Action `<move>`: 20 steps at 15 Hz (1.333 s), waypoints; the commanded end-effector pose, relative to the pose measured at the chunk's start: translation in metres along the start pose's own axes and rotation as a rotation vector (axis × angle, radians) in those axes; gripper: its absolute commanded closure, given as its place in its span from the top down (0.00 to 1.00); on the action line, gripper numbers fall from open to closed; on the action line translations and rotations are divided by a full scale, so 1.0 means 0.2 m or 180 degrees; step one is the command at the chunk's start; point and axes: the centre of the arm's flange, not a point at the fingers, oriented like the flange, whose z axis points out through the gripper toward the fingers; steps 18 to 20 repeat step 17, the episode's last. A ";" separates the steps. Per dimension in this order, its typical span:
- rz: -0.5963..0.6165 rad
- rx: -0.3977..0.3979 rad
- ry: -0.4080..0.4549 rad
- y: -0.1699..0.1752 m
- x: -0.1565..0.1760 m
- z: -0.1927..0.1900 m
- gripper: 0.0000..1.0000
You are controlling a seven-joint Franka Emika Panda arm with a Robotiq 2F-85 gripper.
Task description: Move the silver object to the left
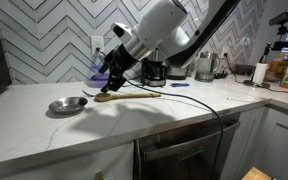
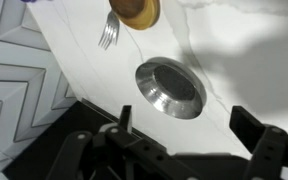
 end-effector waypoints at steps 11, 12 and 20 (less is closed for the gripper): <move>0.1503 -0.0500 -0.0617 0.14 -0.39 -0.37 1.00; 0.1527 -0.0520 -0.0619 0.14 -0.39 -0.38 1.00; 0.1534 -0.0529 -0.0619 0.14 -0.38 -0.38 1.00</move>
